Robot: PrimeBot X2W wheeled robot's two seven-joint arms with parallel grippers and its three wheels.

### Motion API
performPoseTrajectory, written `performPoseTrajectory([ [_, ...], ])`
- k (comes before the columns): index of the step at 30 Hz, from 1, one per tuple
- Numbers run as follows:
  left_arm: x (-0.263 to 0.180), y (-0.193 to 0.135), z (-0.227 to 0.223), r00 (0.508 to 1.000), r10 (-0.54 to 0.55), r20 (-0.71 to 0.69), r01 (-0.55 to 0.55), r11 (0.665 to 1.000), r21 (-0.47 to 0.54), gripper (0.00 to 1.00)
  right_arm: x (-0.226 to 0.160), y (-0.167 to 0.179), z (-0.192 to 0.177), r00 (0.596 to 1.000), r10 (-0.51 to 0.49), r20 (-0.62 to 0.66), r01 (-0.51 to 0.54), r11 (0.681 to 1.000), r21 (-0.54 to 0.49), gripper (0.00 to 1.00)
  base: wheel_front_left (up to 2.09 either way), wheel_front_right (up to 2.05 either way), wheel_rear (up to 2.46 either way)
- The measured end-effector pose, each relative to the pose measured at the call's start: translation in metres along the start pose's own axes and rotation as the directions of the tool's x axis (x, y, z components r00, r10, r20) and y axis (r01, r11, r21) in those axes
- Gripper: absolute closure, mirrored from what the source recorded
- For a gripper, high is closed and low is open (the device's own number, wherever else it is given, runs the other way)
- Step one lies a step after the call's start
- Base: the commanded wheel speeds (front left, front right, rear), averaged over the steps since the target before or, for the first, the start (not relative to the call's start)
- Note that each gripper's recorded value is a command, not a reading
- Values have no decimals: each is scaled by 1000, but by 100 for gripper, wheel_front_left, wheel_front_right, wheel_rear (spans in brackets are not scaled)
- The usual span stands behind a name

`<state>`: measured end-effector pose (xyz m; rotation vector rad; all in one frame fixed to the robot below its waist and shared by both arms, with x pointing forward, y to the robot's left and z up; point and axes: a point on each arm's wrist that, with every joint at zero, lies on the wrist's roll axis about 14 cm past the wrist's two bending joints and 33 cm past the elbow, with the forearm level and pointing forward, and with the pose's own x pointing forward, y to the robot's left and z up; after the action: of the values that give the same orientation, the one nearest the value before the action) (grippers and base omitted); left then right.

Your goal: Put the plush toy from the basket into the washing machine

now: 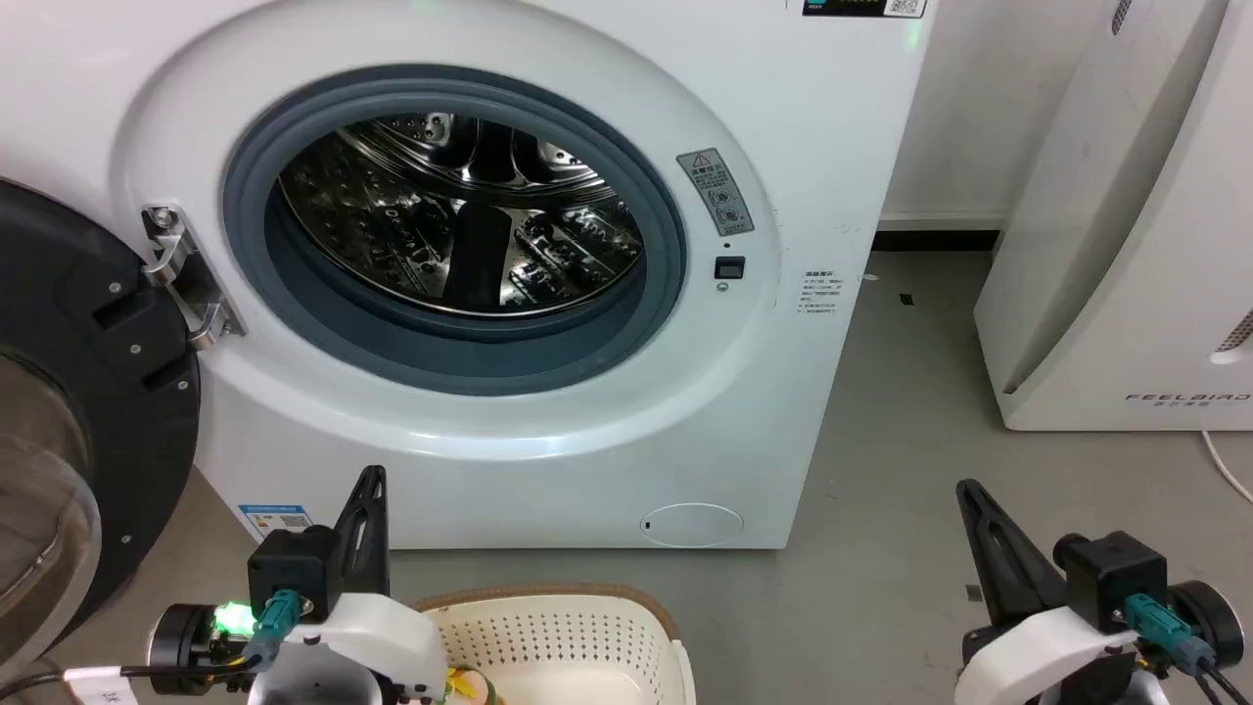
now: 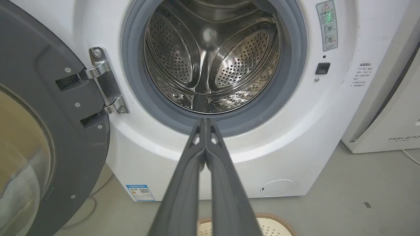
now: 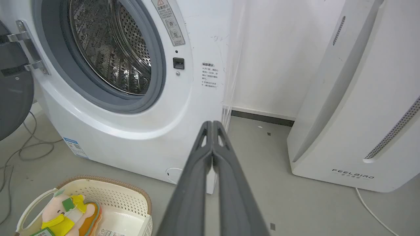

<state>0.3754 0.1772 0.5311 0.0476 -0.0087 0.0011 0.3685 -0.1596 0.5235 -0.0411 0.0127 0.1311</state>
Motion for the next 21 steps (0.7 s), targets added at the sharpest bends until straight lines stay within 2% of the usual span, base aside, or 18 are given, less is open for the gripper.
performPoseTrajectory([
  [20, 0, 0, 0, 1000, 0, 0, 0, 1000, 0, 100, 0, 0, 0, 1000, 0, 0, 0, 1000, 0, 100, 0, 0, 0],
  [21, 0, 0, 0, 1000, 0, 0, 0, 1000, 0, 0, 0, 0, 0, 1000, 0, 0, 0, 1000, 0, 0, 0, 0, 0],
])
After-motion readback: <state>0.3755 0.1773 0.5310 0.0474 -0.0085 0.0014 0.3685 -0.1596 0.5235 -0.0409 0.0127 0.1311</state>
